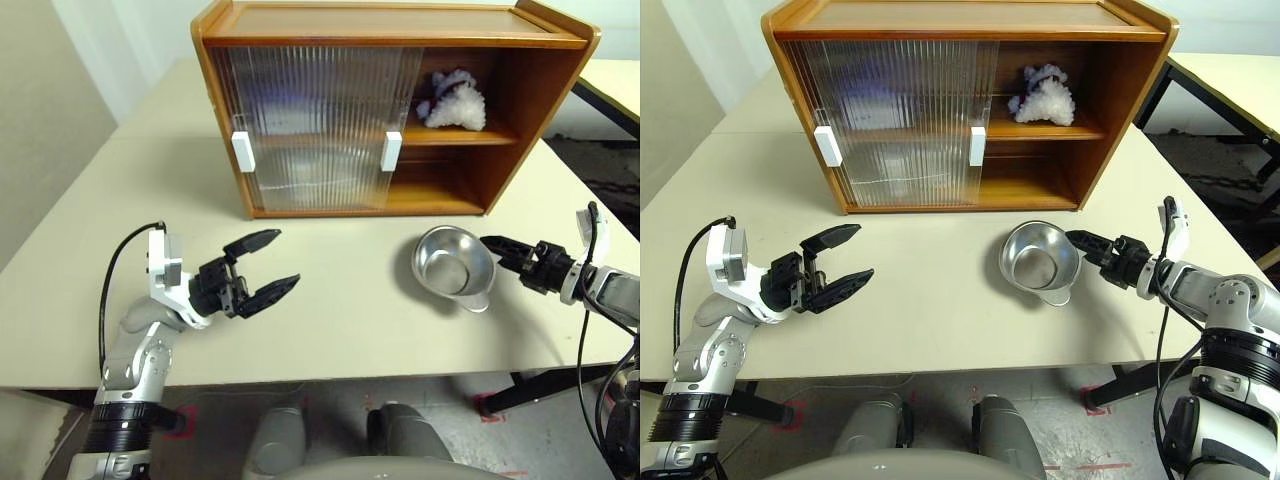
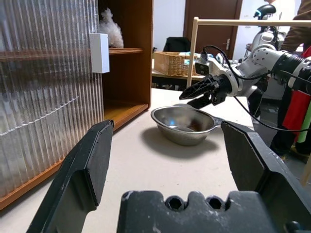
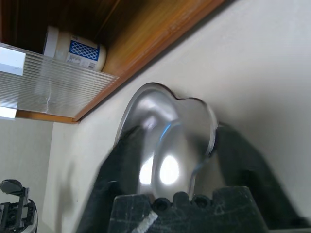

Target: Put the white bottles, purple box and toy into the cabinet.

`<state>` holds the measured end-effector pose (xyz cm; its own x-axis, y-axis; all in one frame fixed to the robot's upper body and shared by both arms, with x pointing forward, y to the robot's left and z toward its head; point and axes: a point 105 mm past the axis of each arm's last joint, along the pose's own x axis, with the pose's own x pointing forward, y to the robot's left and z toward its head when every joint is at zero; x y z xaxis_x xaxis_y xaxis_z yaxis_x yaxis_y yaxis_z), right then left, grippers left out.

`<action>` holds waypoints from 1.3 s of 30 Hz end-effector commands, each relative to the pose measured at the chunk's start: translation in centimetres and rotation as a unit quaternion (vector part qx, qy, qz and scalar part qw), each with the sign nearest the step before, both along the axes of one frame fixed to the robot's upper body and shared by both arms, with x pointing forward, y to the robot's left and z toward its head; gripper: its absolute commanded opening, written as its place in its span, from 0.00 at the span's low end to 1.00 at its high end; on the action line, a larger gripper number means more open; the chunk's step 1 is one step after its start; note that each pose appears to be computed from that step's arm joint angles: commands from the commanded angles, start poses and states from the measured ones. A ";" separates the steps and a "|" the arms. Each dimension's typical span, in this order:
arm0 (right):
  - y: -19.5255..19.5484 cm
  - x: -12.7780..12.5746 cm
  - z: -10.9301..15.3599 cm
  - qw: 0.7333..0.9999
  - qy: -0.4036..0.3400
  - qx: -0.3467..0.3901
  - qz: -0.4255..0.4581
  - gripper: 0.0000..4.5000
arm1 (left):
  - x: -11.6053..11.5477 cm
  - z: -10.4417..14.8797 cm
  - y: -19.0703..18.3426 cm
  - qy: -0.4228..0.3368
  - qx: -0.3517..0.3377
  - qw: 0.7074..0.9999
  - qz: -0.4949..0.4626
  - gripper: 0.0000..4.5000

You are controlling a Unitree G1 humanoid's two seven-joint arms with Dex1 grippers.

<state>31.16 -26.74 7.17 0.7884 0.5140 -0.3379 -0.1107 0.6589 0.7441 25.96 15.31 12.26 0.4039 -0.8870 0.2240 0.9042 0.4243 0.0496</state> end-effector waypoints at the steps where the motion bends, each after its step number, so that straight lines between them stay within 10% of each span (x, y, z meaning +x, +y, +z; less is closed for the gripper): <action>1: 0.2 0.2 0.4 1.000 -0.009 0.006 0.004 0.35 | -0.1 -0.2 -0.1 -0.002 0.006 1.000 0.002 1.00; 8: 0.0 0.2 1.5 0.999 -0.023 0.038 0.001 0.00 | -0.2 -0.2 -0.1 -0.003 0.005 1.000 0.004 1.00; 24: 0.6 4.3 4.9 0.950 -0.092 0.269 -0.127 0.00 | 0.0 0.1 0.4 -0.008 0.013 1.000 0.007 1.00; 39: 1.8 8.6 2.8 0.943 -0.096 0.238 -0.213 0.00 | -0.1 0.4 0.6 -0.011 0.023 1.000 0.007 1.00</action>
